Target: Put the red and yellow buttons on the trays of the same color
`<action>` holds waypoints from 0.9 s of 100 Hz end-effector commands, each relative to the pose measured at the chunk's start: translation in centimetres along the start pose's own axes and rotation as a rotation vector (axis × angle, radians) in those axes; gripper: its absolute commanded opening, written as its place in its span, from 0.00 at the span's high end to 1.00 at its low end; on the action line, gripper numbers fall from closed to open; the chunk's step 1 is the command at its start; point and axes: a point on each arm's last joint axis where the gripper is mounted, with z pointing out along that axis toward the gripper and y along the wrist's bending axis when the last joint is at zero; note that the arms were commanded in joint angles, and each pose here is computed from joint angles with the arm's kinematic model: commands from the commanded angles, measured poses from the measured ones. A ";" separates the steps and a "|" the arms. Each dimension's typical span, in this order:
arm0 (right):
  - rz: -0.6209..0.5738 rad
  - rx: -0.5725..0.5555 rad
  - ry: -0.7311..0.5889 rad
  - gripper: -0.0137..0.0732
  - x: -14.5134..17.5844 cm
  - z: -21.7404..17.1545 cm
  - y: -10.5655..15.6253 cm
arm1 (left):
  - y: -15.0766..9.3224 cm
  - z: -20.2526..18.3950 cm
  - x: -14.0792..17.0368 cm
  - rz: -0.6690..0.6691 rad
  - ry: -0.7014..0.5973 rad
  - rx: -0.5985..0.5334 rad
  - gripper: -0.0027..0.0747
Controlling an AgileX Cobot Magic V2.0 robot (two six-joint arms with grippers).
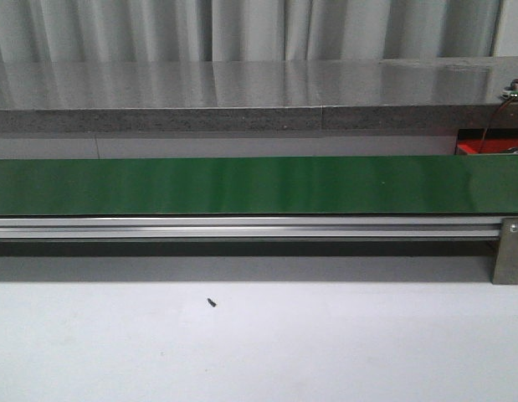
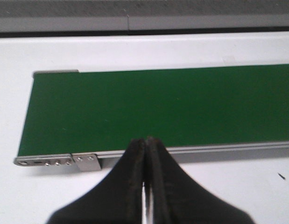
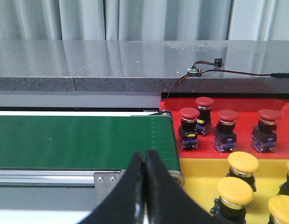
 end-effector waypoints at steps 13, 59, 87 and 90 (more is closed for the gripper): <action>-0.017 -0.012 -0.117 0.92 -1.4 -0.3 0.1 | 0.5 -2.2 0.3 -0.044 -0.393 -0.124 0.99; -0.017 -0.012 -0.117 0.92 -1.4 -0.3 0.1 | -0.4 -2.1 9.9 0.023 -0.637 -0.089 0.99; -0.017 -0.012 -0.117 0.92 -1.4 -0.3 0.1 | -0.3 -1.5 14.6 0.013 -0.684 -0.077 0.99; -0.017 -0.012 -0.117 0.92 -1.4 -0.3 0.1 | -0.3 -1.3 15.3 0.013 -0.692 -0.077 0.99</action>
